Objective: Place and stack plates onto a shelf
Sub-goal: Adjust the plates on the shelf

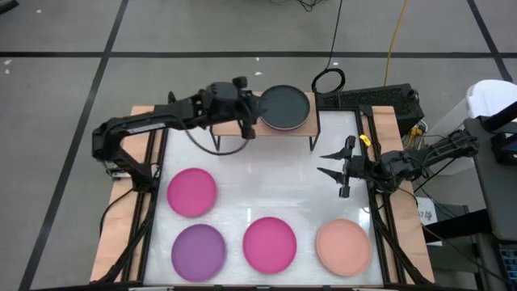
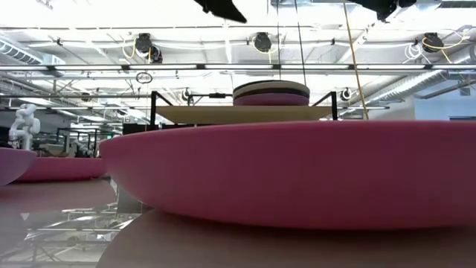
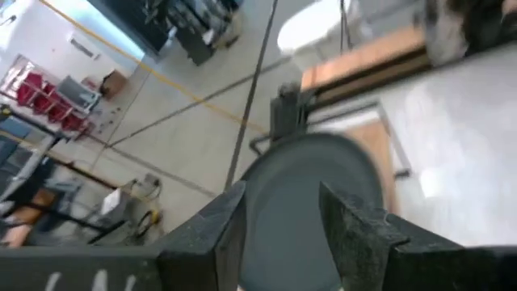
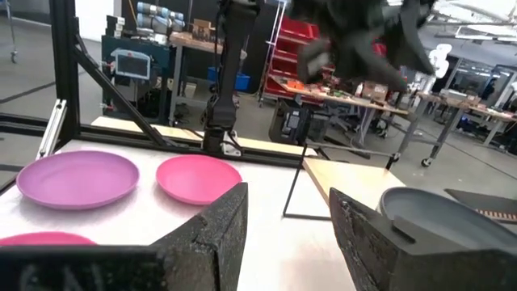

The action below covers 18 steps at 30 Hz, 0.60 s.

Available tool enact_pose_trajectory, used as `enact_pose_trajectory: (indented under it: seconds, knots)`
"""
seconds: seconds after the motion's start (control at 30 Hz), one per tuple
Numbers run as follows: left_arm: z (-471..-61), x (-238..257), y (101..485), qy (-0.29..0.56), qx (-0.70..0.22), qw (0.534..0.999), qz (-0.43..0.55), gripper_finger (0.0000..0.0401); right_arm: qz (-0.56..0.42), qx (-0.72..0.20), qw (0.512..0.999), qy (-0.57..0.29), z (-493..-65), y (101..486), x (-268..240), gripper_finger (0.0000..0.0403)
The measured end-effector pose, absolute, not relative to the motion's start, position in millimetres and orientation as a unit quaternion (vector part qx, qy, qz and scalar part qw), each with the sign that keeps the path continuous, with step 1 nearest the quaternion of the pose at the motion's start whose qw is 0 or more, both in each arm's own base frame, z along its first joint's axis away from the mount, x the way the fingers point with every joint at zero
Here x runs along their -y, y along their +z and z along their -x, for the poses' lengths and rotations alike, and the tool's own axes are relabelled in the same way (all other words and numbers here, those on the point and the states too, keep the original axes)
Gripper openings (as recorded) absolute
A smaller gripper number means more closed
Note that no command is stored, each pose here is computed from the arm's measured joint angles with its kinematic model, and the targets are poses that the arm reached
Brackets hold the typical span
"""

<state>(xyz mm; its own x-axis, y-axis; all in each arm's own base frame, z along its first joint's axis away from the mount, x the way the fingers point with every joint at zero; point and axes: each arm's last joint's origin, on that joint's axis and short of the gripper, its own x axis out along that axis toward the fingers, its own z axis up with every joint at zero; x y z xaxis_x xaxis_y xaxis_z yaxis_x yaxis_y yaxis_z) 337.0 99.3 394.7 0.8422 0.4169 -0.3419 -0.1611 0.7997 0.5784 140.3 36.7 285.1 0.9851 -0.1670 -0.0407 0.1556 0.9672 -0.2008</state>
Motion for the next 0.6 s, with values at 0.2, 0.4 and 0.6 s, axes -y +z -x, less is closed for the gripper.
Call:
enact_pose_trajectory:
  seconds: [0.2,0.4,0.6]
  knots:
    - [-321,-88,402,0.141,-0.209,0.939,-0.234,0.0161,0.085,-0.04,0.992,-0.081,-141,282,-37,0.0155]
    - [-318,-74,354,0.125,-0.161,0.962,-0.18,0.0161,0.067,-0.085,0.991,-0.081,-140,272,-37,0.0155]
    - [-317,-58,299,0.12,-0.055,0.98,-0.149,0.0161,0.033,-0.131,0.987,-0.086,-138,262,-36,0.0155]
